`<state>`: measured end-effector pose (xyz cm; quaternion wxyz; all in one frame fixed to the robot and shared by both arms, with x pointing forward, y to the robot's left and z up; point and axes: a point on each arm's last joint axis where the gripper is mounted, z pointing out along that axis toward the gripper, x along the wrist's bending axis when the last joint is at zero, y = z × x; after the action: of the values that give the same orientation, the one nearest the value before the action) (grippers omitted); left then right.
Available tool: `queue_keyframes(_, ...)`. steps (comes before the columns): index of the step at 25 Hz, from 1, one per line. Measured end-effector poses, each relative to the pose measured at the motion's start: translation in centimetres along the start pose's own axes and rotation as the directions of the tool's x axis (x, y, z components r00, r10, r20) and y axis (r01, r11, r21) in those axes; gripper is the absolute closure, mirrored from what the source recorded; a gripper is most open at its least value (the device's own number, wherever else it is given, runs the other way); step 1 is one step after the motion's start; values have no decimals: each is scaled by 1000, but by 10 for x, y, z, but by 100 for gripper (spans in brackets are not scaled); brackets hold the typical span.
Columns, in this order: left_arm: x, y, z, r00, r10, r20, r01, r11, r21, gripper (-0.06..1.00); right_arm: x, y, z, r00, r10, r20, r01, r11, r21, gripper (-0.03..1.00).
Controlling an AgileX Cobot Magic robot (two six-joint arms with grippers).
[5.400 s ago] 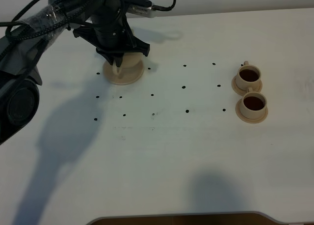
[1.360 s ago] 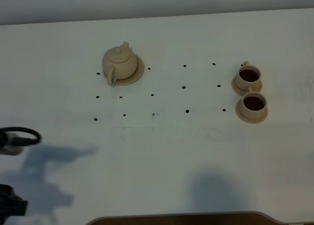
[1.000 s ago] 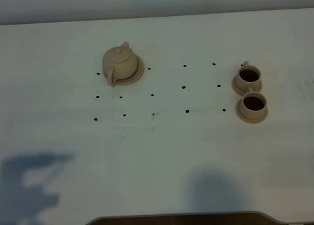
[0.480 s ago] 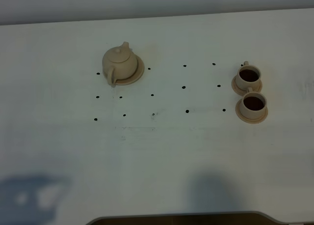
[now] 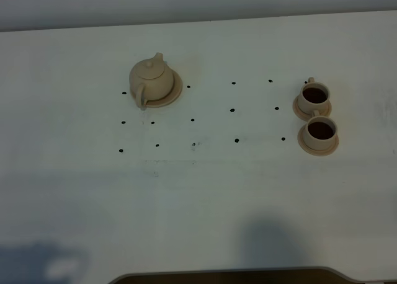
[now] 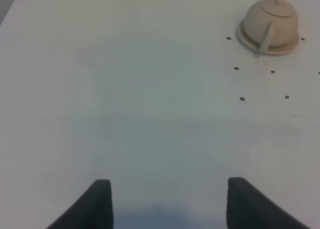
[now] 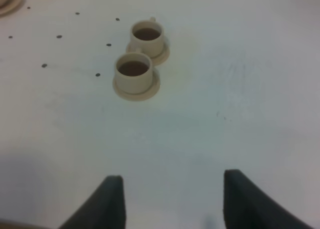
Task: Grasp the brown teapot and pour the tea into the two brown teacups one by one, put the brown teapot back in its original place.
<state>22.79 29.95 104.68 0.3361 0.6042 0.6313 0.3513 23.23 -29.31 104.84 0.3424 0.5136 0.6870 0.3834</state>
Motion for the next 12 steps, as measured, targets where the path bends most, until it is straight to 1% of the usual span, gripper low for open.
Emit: queue_keyframes(12,0,0,0,1000,9,0,-9,1000,0,42,0,0,0,1000,0,0,0,1000,0,53)
